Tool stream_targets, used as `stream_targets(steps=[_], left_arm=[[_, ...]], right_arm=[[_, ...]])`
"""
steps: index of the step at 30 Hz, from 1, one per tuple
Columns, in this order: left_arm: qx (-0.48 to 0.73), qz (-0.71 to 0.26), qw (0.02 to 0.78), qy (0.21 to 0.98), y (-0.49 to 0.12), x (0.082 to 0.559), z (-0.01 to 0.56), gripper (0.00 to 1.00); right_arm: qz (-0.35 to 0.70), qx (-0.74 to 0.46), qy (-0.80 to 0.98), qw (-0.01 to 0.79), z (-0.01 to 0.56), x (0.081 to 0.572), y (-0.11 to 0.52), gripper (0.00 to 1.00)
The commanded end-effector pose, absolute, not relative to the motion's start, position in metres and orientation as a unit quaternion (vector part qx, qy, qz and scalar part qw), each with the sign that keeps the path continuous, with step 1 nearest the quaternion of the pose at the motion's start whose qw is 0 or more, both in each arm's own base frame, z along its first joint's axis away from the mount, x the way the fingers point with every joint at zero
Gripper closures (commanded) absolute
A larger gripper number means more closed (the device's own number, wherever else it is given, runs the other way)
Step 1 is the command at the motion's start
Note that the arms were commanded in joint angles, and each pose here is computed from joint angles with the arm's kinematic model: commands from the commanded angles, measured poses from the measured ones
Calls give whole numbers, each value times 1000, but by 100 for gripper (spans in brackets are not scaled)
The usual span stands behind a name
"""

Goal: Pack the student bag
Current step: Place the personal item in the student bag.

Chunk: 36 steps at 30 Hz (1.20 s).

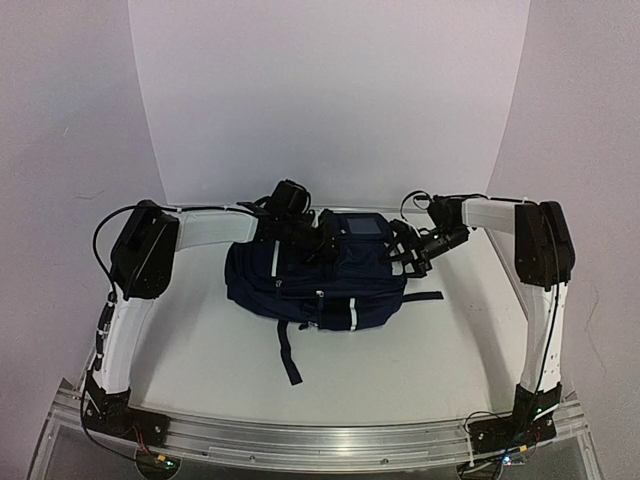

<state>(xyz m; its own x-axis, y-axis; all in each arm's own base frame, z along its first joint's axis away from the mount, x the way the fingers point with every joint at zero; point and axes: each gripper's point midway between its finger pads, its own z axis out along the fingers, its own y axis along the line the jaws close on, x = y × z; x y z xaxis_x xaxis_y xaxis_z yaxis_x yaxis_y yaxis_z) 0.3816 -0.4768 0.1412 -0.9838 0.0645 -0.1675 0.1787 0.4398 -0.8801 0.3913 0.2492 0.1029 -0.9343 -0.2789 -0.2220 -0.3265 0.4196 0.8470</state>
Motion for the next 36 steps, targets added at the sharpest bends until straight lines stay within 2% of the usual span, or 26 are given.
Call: stream_targets(steps=[1, 6, 12, 16, 22, 28, 32, 36], left_arm=[[86, -517, 76, 848, -478, 370, 165, 80], [64, -429, 144, 889, -434, 371, 194, 59], [56, -354, 193, 913, -387, 361, 239, 40], [25, -313, 201, 928, -354, 348, 234, 31], [-13, -307, 187, 933, -335, 336, 208, 28], [-23, -316, 186, 930, -338, 347, 195, 28], [-19, -333, 183, 925, -347, 356, 189, 30], [-14, -355, 179, 918, -356, 361, 186, 37]], right_arm=[[546, -219, 808, 29, 147, 374, 278, 7], [524, -215, 823, 35, 141, 379, 272, 10], [491, -214, 843, 49, 134, 385, 267, 11], [465, -198, 860, 70, 133, 396, 264, 11], [401, -189, 885, 143, 153, 417, 258, 9], [327, -222, 883, 253, 208, 443, 236, 7], [345, -217, 874, 266, 235, 446, 233, 6], [406, -206, 857, 241, 251, 431, 252, 12]])
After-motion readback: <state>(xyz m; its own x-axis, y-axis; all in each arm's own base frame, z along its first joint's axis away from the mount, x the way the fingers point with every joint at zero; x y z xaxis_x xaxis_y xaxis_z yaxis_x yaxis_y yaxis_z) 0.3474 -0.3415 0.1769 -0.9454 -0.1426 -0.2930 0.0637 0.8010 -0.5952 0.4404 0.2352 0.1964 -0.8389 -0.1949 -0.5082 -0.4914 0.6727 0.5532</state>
